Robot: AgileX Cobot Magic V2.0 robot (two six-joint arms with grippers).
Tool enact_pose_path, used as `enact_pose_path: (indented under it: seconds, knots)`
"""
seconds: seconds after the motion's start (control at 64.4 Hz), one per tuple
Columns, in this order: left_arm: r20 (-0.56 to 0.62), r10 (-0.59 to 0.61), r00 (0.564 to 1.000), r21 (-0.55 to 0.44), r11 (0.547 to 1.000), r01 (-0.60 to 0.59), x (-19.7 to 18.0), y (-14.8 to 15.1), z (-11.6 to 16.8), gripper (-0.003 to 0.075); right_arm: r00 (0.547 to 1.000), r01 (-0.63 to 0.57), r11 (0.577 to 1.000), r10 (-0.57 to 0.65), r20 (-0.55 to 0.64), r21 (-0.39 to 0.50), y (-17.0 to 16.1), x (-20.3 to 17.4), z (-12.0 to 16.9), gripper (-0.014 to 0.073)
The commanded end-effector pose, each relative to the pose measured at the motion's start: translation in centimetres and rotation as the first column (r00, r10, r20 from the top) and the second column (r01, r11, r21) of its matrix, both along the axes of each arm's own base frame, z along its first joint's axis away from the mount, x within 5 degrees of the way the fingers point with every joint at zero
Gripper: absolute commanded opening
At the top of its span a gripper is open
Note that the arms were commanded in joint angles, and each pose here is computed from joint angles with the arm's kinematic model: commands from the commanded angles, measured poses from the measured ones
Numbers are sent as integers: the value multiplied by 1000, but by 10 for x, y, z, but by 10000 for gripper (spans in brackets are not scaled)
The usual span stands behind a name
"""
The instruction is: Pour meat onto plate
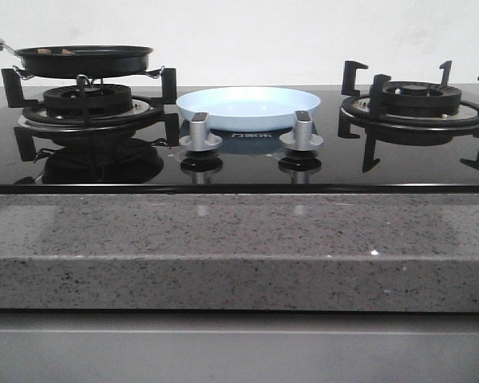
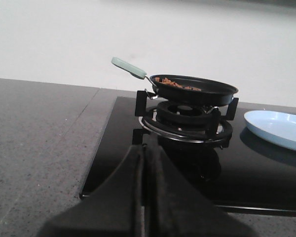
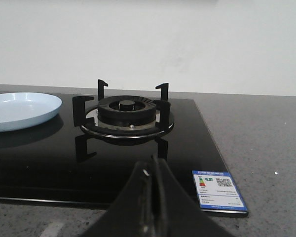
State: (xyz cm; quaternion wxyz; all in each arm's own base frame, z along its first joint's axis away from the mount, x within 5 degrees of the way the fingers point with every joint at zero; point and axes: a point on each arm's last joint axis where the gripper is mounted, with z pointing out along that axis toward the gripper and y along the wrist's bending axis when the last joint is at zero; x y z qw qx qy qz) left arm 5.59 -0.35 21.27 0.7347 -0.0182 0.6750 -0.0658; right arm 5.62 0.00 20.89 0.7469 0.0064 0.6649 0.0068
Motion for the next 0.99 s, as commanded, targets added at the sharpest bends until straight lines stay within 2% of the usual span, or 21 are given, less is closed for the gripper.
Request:
enact_pose_path:
  seconds: [0.0,0.171,0.372,0.621,0.714,0.838,0.978]
  knots:
    - [128,16,992,-22,1000,-13,-3,2,12,-20,991,3,1000,-2,135,-9,0,-4,14,-120]
    - [195,11,981,-40,999,-3,-12,2,47,-20,988,4,1000,-2,156,-9,0,-11,42,-120]
    - [246,-9,969,-38,999,19,-30,1,96,-20,994,3,1000,-2,106,-9,0,-21,87,-120]
    - [123,-42,991,-21,999,45,-29,-2,144,-20,998,2,1000,-2,-66,-9,0,-14,134,-120]
    - [11,-57,998,-12,998,57,-17,-4,157,-20,989,1,1000,-2,-149,-9,0,-8,147,-120]
    - [-123,-67,990,3,998,67,3,-6,164,-20,963,0,1000,-2,-270,-9,0,8,151,-120]
    - [-203,-75,976,-17,997,73,25,-8,159,-20,940,-1,1000,-2,-340,-9,0,25,145,-120]
